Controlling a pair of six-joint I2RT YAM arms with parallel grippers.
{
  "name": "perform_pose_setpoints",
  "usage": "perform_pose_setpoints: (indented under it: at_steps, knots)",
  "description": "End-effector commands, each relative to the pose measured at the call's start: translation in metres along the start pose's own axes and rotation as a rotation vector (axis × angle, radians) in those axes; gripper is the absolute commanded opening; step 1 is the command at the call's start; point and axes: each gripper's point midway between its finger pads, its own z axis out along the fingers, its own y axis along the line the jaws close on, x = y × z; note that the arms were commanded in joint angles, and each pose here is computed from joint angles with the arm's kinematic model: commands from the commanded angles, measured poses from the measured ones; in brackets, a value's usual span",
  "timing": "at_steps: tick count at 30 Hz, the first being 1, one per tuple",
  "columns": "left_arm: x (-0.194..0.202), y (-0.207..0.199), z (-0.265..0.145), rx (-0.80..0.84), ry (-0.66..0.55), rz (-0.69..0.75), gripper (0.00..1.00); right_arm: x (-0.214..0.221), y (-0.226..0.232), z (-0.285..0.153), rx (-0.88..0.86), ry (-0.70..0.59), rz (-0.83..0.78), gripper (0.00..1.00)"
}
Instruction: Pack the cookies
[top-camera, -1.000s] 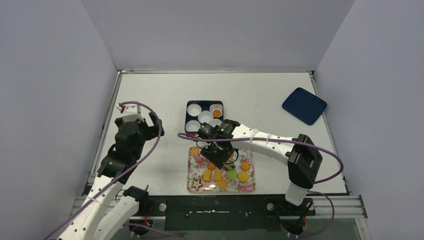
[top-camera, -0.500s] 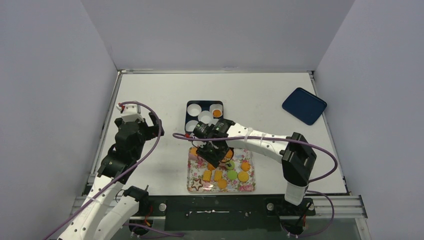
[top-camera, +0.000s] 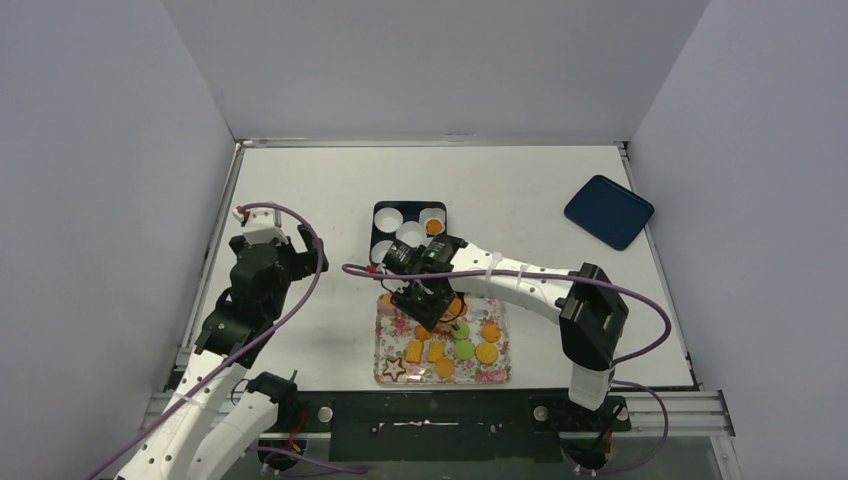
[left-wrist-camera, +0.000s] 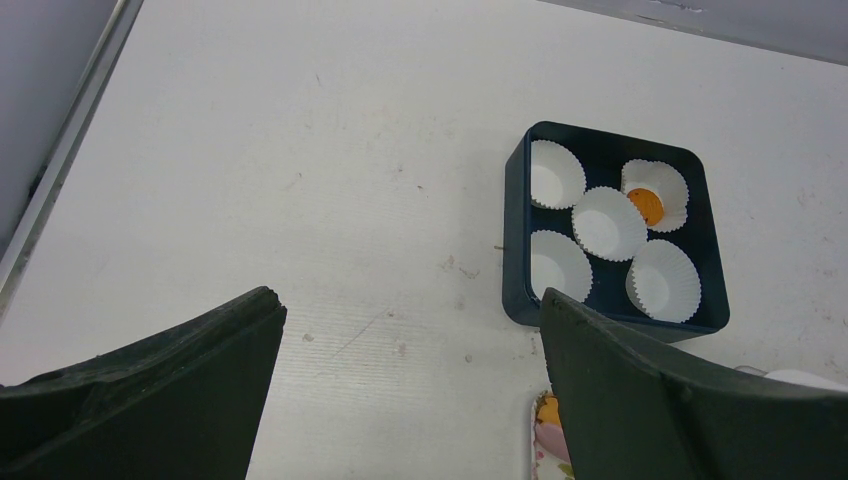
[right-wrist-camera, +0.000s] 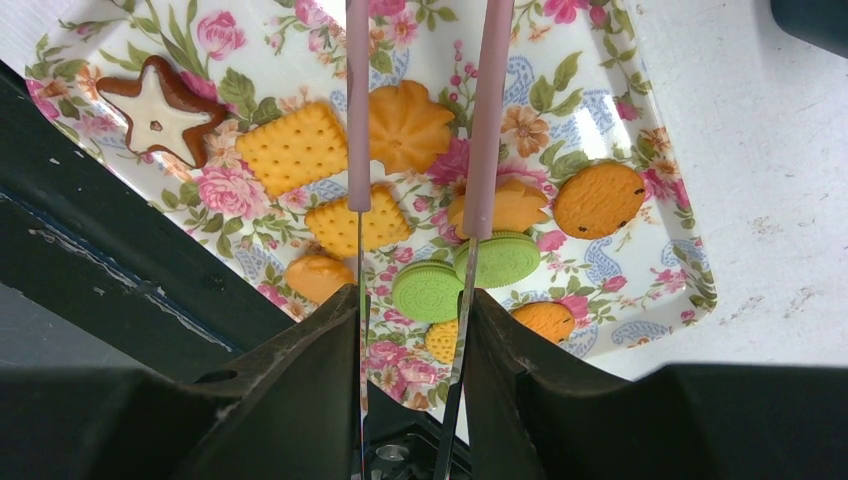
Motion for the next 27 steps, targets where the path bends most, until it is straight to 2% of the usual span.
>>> perform_pose_setpoints:
  at_steps: [1, 12, 20, 27]
  knots:
    - [-0.01, 0.001, -0.001, -0.008, -0.029, -0.003, 0.97, -0.014, -0.005, -0.023, 0.017, -0.076, -0.002, 0.22]
    - [-0.009, 0.001, -0.001, -0.006, -0.026, -0.003, 0.97, -0.015, -0.022, -0.055, 0.005, -0.172, 0.031, 0.12]
    - [-0.008, 0.001, -0.001, -0.003, -0.025, -0.002, 0.97, -0.038, -0.06, -0.072, 0.046, -0.275, 0.105, 0.11]
    - [-0.009, -0.002, -0.002, 0.008, -0.029, -0.003, 0.97, -0.059, -0.101, -0.074, 0.086, -0.31, 0.162, 0.11]
